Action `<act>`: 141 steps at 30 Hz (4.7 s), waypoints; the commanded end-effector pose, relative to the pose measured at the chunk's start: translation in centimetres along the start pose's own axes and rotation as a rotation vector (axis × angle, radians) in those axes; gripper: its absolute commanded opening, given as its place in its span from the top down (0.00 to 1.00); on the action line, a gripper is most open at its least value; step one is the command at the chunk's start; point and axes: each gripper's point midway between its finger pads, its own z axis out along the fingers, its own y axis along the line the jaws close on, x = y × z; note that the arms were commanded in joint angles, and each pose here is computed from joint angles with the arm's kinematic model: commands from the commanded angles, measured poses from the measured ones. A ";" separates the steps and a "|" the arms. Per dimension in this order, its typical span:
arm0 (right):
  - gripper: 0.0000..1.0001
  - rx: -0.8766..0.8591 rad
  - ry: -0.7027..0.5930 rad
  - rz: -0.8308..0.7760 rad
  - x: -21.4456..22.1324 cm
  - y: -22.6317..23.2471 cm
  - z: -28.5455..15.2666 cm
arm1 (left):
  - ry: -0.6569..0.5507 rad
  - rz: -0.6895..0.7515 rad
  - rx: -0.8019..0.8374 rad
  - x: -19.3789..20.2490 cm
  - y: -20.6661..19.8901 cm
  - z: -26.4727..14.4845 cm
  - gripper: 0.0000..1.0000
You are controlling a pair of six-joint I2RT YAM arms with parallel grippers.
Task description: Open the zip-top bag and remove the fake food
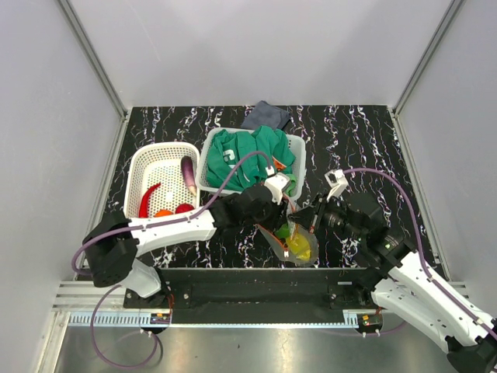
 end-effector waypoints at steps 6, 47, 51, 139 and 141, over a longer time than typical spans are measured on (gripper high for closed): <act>1.00 0.019 -0.033 -0.012 -0.3 -0.2 -0.8 | -0.028 -0.029 -0.062 -0.4 0.3 2.0 0.31; 1.00 0.041 -0.033 -0.033 -0.7 -0.2 -1.2 | -0.040 -0.028 0.019 -0.8 -1.7 -0.6 1.00; 1.00 0.049 -0.032 -0.043 -0.6 -0.5 -1.1 | -0.054 -0.049 0.051 -2.4 -2.6 -2.9 1.00; 1.00 0.094 -0.007 -0.106 -1.5 -1.0 0.3 | -0.426 -0.324 0.098 -10.6 5.8 -17.2 0.52; 1.00 0.081 -0.013 -0.098 -1.7 -0.7 0.4 | -0.396 -0.265 0.185 -10.3 2.1 -16.2 0.59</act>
